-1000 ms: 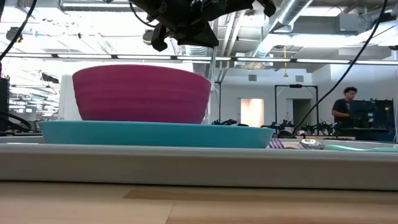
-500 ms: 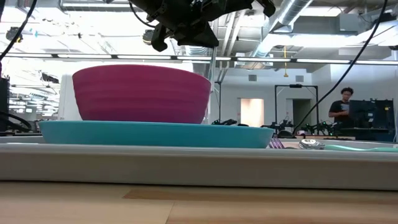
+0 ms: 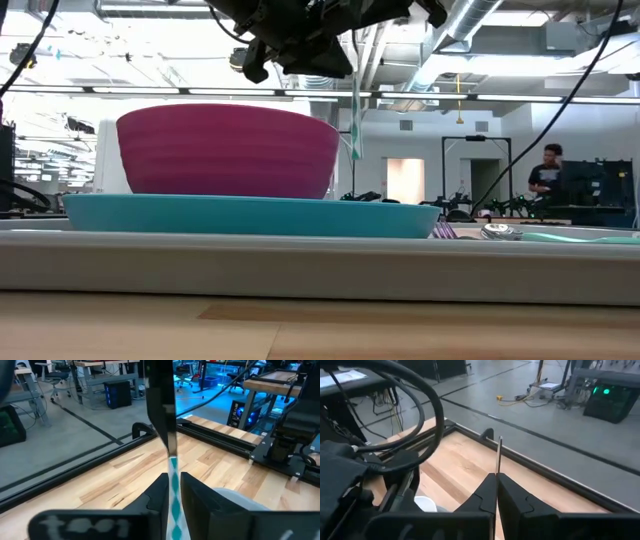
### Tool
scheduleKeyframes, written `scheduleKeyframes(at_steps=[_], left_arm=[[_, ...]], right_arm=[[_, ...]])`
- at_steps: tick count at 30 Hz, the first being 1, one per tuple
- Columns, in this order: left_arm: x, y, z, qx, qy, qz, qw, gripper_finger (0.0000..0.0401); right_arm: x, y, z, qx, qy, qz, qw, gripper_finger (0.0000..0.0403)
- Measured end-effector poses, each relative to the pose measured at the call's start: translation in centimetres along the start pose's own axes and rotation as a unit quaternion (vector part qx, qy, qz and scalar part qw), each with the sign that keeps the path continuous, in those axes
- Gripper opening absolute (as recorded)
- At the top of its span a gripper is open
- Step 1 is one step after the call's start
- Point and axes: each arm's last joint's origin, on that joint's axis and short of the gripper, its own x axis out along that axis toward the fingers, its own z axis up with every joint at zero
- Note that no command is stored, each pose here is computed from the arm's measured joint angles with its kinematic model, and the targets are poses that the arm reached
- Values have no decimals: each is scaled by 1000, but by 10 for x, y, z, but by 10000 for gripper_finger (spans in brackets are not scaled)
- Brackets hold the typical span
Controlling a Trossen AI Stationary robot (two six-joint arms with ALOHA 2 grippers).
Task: Set up tray
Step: Put the blue patterned knife on the gray napkin to the right of the purple fork
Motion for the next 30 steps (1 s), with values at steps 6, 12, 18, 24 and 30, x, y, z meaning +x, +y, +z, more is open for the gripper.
scheduleKeyframes(at_steps=[6, 12, 18, 24, 30], left_arm=[[0, 1, -3, 21, 9, 5, 1000, 50], [-8, 3, -8, 143, 30, 25, 989, 55], [-36, 20, 13, 201, 47, 54, 977, 55], [-73, 60, 55, 206, 55, 62, 975, 55], [-110, 105, 99, 134, 18, 56, 989, 55]], right_arm=[[-7, 3, -5, -14, 3, -7, 1000, 0], [-26, -2, -25, -10, 65, -19, 998, 0], [-77, -31, -31, 58, 127, -41, 989, 0], [-116, -44, -41, 130, 216, 10, 968, 0], [-124, -38, -71, 182, 246, 15, 952, 0]])
